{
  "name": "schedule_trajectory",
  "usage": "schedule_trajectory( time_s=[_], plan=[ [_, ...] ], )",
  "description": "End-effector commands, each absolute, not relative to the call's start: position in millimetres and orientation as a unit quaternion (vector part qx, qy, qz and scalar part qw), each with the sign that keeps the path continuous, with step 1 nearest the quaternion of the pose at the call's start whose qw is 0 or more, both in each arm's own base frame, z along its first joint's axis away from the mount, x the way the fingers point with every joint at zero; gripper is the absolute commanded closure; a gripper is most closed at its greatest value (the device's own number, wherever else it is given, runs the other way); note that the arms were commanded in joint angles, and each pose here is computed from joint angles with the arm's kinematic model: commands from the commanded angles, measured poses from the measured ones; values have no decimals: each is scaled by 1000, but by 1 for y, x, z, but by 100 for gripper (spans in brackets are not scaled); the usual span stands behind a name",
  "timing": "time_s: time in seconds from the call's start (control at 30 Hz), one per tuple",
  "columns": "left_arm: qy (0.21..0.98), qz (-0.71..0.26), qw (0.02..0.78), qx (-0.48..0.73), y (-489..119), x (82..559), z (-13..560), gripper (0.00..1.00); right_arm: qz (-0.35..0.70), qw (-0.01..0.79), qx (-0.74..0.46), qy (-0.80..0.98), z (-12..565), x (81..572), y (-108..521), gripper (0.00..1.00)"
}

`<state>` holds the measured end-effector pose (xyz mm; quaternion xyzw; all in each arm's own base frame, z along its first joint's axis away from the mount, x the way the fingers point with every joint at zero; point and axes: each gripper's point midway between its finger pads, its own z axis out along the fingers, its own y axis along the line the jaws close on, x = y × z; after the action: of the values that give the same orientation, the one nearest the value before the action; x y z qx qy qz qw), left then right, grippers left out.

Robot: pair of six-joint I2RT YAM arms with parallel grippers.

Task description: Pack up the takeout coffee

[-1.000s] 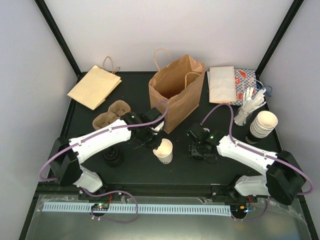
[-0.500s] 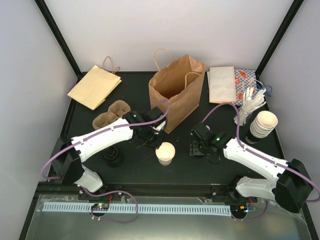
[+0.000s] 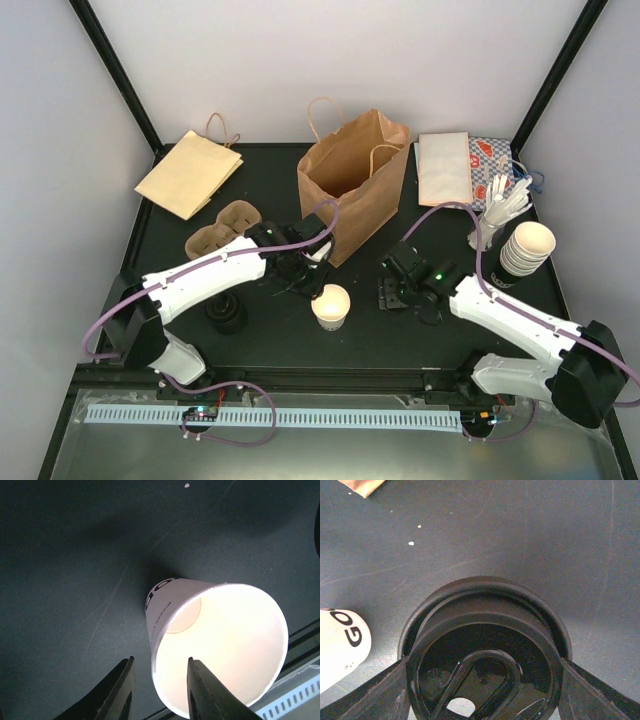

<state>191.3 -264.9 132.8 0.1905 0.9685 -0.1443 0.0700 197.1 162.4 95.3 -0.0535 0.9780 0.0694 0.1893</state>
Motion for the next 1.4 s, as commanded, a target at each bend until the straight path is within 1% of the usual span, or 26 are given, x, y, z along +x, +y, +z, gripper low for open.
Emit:
schedule_trajectory(
  time_s=[0.0,0.1,0.43,0.63,0.9,1.03,1.23,1.37],
  plan=[
    [963,-168,87,192,-273,193,152,67,72,208,-62,974,113,204,163,30],
    [960,-177,98,193,-274,193,161,63,72,213,-69,972,117,205,164,30],
    [951,-201,140,188,-269,193,196,56,90,216,-104,967,127,203,171,30],
    [947,-203,167,183,-260,193,212,55,109,211,-123,964,132,198,178,31],
    [944,-205,197,168,-237,193,222,55,164,213,-182,946,158,187,209,31],
    [937,-238,209,148,-232,190,219,56,192,214,-225,931,170,176,234,31],
    [926,-293,216,101,-225,184,198,57,181,212,-268,922,173,169,263,32],
    [916,-330,216,74,-226,184,185,60,176,209,-286,919,169,165,280,32]
  ],
)
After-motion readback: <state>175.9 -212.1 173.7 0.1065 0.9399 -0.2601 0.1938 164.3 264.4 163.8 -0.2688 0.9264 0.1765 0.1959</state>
